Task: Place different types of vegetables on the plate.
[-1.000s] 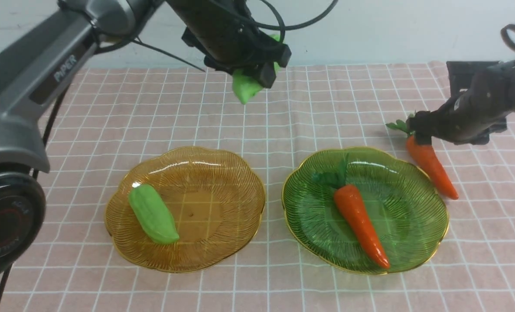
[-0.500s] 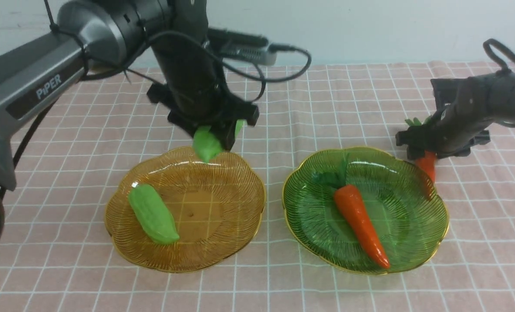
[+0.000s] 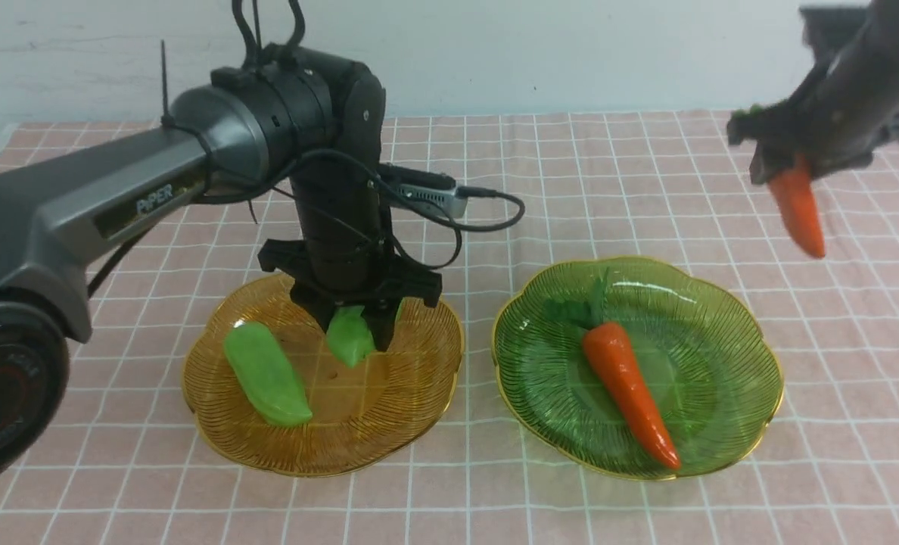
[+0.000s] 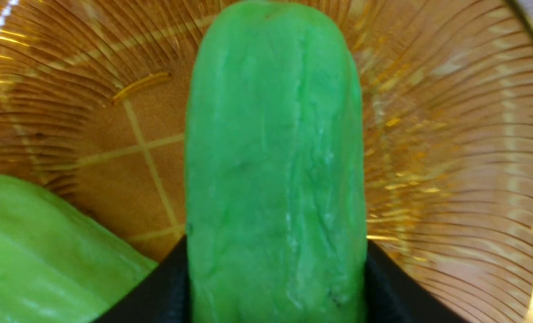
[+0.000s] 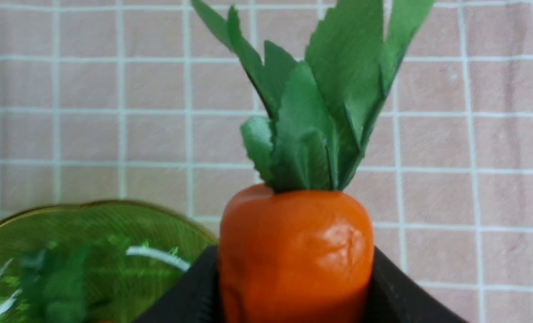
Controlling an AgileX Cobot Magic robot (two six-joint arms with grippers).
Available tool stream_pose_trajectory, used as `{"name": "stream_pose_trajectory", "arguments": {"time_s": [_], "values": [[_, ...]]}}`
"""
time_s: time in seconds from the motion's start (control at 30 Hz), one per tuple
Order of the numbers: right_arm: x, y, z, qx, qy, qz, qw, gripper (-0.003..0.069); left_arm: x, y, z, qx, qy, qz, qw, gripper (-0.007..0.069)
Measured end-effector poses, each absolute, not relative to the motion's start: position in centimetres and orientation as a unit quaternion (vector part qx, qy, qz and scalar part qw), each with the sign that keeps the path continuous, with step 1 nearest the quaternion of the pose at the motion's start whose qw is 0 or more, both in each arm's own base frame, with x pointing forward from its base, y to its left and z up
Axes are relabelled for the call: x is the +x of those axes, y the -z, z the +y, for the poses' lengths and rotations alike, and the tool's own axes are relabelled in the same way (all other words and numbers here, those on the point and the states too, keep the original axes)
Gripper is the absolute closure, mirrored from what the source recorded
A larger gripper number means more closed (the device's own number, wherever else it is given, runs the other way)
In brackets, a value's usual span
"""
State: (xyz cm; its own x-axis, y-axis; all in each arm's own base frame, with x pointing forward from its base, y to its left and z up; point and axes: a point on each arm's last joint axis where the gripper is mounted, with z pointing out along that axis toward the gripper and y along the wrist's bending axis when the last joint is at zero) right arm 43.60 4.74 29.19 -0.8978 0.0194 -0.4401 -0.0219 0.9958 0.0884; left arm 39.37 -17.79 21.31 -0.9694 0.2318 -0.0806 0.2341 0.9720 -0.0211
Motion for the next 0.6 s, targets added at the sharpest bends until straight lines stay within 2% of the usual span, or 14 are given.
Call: {"name": "stream_pose_trajectory", "arguments": {"time_s": [0.1,0.17,0.3,0.37,0.47,0.5,0.6], "values": [[42.6,-29.3,5.9,-0.010,-0.080,0.979,0.185,0.0335,39.6,-20.7,-17.6,0.122,0.000,0.992,0.037,0.0228],[42.6,-28.6,6.7,-0.018,-0.092,0.981,0.169,0.0335,39.7,-20.5,-17.5,0.125,-0.010,0.991,0.038,0.0139],[42.4,-27.6,8.0,-0.040,-0.093,0.983,0.153,0.0335,39.8,-20.5,-17.3,0.128,-0.019,0.991,0.042,0.0001],[42.2,-27.3,8.6,-0.048,-0.094,0.984,0.146,0.0335,39.8,-20.6,-17.3,0.128,-0.019,0.991,0.043,-0.0027],[41.6,-26.1,9.3,-0.055,-0.095,0.986,0.124,0.0310,39.6,-21.0,-17.3,0.127,-0.014,0.991,0.046,-0.0014],[41.5,-25.8,9.3,-0.055,-0.096,0.987,0.119,0.0288,39.5,-21.5,-17.3,0.126,-0.009,0.991,0.049,0.0015],[40.9,-24.5,9.2,-0.054,-0.093,0.990,0.094,0.0207,38.4,-24.5,-16.9,0.125,0.006,0.989,0.078,0.0242]]}}
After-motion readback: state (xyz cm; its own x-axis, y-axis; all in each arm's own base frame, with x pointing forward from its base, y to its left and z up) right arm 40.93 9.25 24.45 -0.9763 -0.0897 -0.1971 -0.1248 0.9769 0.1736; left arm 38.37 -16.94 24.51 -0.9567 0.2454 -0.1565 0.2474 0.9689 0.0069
